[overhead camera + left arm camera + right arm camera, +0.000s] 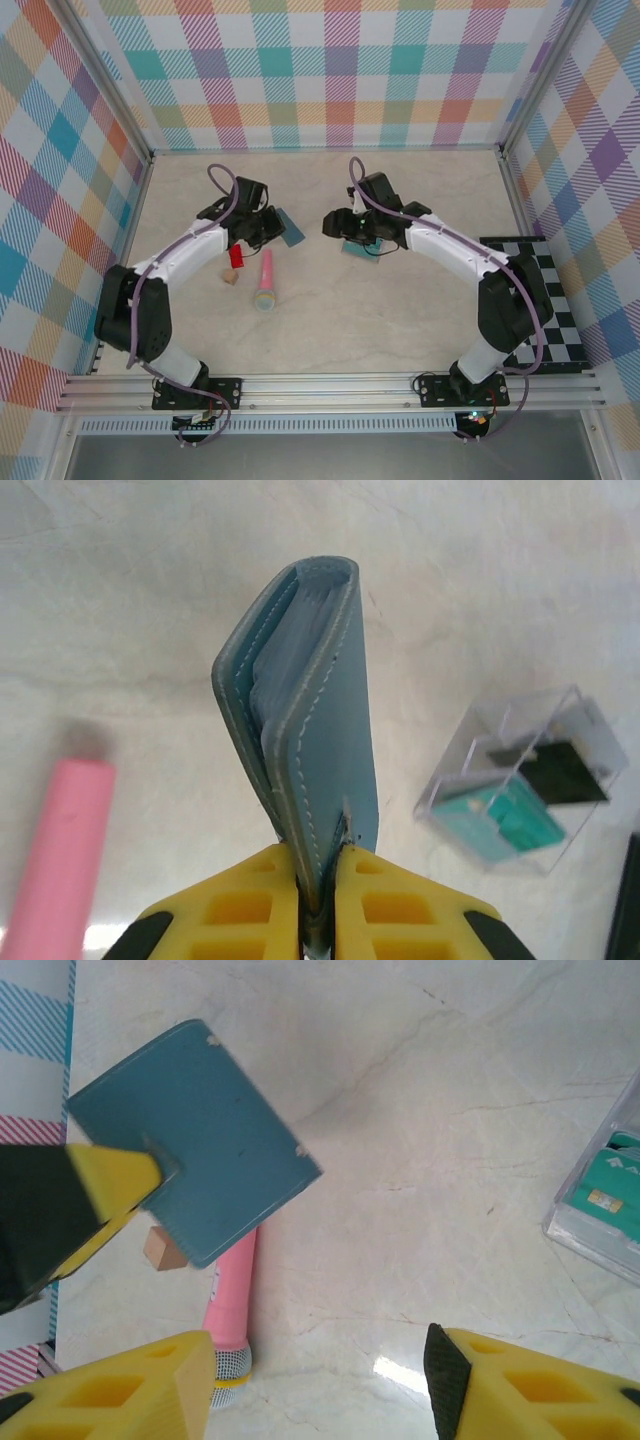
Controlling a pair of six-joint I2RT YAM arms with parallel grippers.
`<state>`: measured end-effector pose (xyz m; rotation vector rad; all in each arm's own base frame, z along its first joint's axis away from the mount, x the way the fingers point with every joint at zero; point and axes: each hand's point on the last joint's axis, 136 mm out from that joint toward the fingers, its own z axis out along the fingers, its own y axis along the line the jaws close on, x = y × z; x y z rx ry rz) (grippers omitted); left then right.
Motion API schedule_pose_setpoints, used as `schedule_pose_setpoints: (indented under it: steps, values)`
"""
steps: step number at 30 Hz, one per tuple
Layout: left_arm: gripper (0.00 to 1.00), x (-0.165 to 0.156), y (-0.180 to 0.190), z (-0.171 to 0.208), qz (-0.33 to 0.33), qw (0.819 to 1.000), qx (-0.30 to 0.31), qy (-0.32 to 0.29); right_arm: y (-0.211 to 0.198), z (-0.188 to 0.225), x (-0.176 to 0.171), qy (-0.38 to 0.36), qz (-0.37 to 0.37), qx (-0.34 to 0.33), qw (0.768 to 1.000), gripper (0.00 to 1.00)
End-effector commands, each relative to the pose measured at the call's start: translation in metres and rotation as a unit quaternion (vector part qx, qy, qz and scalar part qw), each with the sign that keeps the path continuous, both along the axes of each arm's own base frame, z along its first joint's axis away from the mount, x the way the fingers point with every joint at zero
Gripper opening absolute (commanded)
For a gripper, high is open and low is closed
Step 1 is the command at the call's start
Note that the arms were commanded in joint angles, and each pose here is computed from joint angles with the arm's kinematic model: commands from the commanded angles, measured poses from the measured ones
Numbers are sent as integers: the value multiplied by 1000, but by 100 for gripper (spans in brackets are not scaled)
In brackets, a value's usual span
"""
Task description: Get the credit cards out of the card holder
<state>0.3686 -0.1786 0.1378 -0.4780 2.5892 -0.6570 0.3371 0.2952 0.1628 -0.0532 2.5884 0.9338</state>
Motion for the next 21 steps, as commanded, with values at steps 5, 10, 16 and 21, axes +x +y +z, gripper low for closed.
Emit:
schedule_pose_setpoints:
  steps: [5,10,16,21]
  values:
    - [0,-72,29,-5,-105,966,222,78,-22,-12,-12,4,-18,-32,999,59]
    - [0,-84,35,4,-109,937,322,78,-68,-22,-10,-14,-107,-110,988,59]
    - [0,-87,7,-6,-129,918,367,80,-129,-24,-16,-59,-221,-177,957,57]
    - [0,-91,-28,-32,-160,902,388,103,-145,-24,-24,-70,-248,-182,949,57]
